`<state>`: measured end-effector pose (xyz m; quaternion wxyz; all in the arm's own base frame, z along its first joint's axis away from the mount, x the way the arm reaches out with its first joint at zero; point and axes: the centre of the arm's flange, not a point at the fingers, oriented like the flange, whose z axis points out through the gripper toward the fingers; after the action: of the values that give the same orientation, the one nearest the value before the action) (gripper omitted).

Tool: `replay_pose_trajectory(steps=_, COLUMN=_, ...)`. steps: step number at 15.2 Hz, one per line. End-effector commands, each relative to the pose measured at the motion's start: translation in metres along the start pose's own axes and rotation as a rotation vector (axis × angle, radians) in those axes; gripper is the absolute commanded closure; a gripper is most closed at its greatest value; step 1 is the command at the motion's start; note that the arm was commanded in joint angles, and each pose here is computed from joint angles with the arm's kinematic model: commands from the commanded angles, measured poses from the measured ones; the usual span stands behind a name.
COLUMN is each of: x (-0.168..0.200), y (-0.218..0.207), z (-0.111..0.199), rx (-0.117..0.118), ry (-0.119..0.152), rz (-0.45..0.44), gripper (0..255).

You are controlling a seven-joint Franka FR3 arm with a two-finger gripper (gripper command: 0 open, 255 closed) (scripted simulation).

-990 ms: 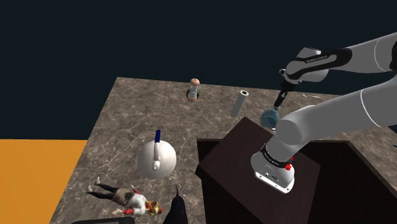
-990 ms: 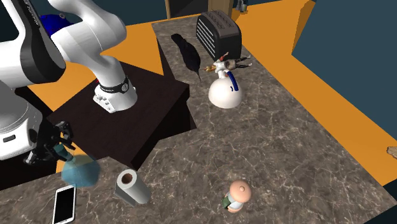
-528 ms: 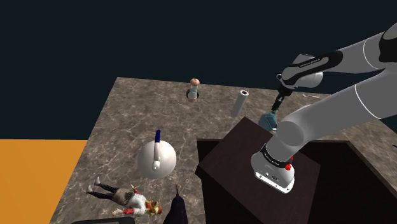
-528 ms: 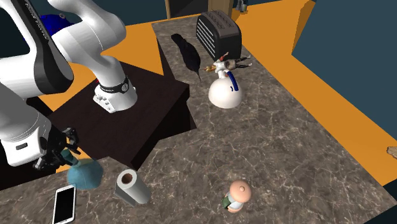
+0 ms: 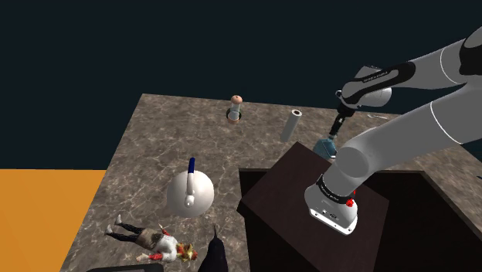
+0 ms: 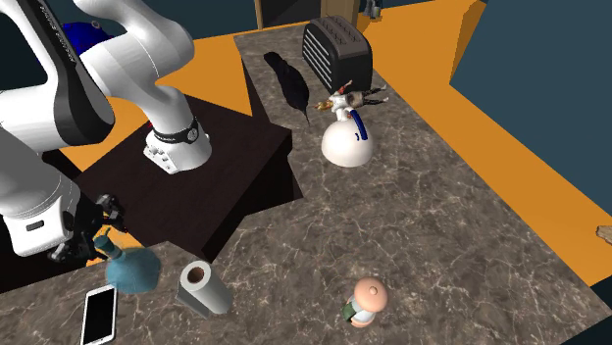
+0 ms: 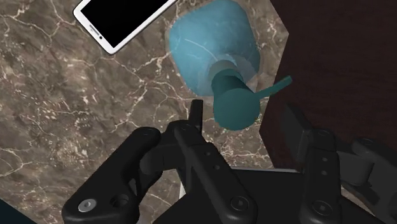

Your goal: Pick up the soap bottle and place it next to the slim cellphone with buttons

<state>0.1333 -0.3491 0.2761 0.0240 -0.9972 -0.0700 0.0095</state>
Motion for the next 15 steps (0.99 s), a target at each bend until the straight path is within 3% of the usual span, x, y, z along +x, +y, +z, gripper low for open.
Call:
replay_pose_trajectory(steps=1, x=0.0, y=0.0, z=0.0, rx=0.0, ry=0.0, rz=0.0, gripper=0)
replay_pose_trajectory(steps=5, x=0.0, y=0.0, z=0.0, rx=0.0, ry=0.0, rz=0.0, gripper=0)
replay_pose_trajectory(steps=9, x=0.0, y=0.0, z=-0.05, rx=0.0, ry=0.0, rz=0.0, gripper=0)
replay_pose_trajectory(steps=15, x=0.0, y=0.0, z=-0.05, rx=0.0, ry=0.0, rz=0.0, gripper=0)
